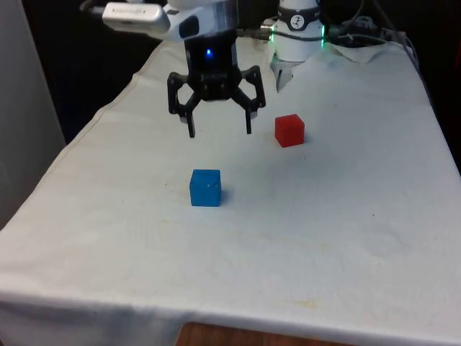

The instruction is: Stack the two cubes.

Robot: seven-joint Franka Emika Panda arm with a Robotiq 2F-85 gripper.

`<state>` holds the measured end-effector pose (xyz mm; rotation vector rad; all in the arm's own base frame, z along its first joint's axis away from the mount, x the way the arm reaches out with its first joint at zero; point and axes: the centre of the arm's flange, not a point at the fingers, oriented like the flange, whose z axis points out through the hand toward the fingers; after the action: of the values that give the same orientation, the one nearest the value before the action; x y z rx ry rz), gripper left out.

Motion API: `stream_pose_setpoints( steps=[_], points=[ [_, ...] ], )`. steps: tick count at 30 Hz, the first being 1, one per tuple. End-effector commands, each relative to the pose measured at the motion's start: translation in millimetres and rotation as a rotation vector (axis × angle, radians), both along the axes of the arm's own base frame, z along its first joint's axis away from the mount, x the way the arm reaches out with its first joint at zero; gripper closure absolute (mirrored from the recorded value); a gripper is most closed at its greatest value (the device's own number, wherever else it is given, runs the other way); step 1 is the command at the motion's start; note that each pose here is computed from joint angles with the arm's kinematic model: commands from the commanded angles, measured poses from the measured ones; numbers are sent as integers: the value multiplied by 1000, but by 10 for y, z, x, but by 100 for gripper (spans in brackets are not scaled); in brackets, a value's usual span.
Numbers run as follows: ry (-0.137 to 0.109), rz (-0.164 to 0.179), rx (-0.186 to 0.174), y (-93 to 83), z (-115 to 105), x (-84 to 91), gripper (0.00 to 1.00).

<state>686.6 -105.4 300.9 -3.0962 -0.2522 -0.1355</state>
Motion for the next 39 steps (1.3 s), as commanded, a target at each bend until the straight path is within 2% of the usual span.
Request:
stream_pose_setpoints(
  steps=[1, 6, 7, 8, 11, 12, 13, 16, 17, 19, 32, 39],
  points=[
    [19, 3, 4, -16, -79, 53, 0],
    [43, 8, -4, -52, -180, 157, 0],
    [33, 5, -10, -51, -175, 171, 0],
    [57, 8, -9, -68, -203, 190, 0],
    [82, 5, -14, -140, -255, 221, 0],
    [82, 5, -14, -140, -255, 221, 0],
    [94, 2, -17, -185, -287, 221, 0],
    [109, -7, -18, -231, -334, 210, 0],
    [99, -7, -22, -221, -317, 211, 0],
    [121, -19, -21, -290, -398, 194, 0],
    [130, -40, -29, -370, -561, 171, 0],
    [122, -53, -23, -347, -678, 191, 0]
  ],
)
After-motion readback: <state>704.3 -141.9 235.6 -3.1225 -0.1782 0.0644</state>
